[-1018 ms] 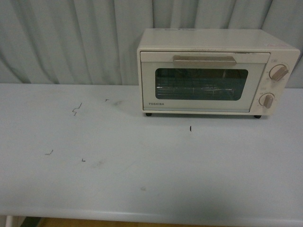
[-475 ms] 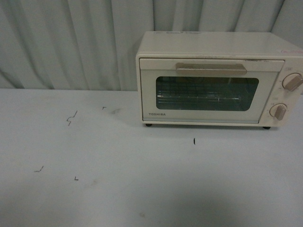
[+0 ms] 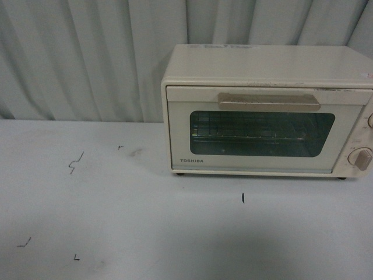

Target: Open oven

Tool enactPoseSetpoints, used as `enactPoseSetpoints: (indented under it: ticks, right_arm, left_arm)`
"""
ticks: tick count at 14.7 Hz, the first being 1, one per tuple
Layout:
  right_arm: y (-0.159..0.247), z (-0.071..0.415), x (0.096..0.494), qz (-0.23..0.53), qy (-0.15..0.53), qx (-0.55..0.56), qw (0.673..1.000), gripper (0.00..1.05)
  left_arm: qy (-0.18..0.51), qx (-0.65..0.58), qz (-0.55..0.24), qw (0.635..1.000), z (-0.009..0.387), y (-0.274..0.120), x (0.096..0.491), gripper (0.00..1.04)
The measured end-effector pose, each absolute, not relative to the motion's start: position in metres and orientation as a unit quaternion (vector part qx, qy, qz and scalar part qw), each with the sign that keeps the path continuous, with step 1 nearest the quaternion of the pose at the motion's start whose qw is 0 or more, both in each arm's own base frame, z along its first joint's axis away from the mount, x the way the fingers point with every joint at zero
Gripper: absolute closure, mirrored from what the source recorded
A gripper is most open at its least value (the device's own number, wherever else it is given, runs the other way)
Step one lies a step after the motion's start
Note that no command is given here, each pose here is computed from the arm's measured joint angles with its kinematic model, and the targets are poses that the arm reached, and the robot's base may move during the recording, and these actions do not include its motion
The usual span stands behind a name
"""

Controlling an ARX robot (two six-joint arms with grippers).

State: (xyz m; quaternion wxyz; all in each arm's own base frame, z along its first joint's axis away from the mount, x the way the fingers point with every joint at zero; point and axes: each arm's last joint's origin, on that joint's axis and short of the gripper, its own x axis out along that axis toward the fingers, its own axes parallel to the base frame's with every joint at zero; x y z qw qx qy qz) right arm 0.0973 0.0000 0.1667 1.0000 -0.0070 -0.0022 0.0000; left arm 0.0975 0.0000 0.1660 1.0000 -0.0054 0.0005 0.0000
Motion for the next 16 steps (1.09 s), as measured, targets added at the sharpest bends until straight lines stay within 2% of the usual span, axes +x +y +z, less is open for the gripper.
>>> enactPoseSetpoints:
  ticks: [11,13,14,15,16]
  right_arm:
    - [0.000,0.167,0.097,0.000,-0.002,-0.007,1.000,0.06]
    - [0.000,0.167,0.097,0.000,-0.002,-0.007,1.000,0.06]
    - [0.000,0.167,0.097,0.000,-0.002,-0.007,1.000,0.06]
    - [0.000,0.167,0.097,0.000,-0.002,-0.007,1.000,0.06]
    - [0.000,0.167,0.097,0.000,-0.002,-0.007,1.000,0.06]
  left_arm:
    - [0.001,-0.005,0.000,1.000,0.166,0.000,0.098,0.07]
    - [0.247,-0.027,-0.050,0.967,0.176,0.007,0.100,0.07]
    - [0.288,-0.045,-0.056,0.955,0.187,0.012,0.100,0.07]
    - [0.300,-0.062,-0.069,0.949,0.200,0.015,0.098,0.07]
    - [0.281,-0.068,-0.078,0.954,0.216,0.016,0.099,0.07]
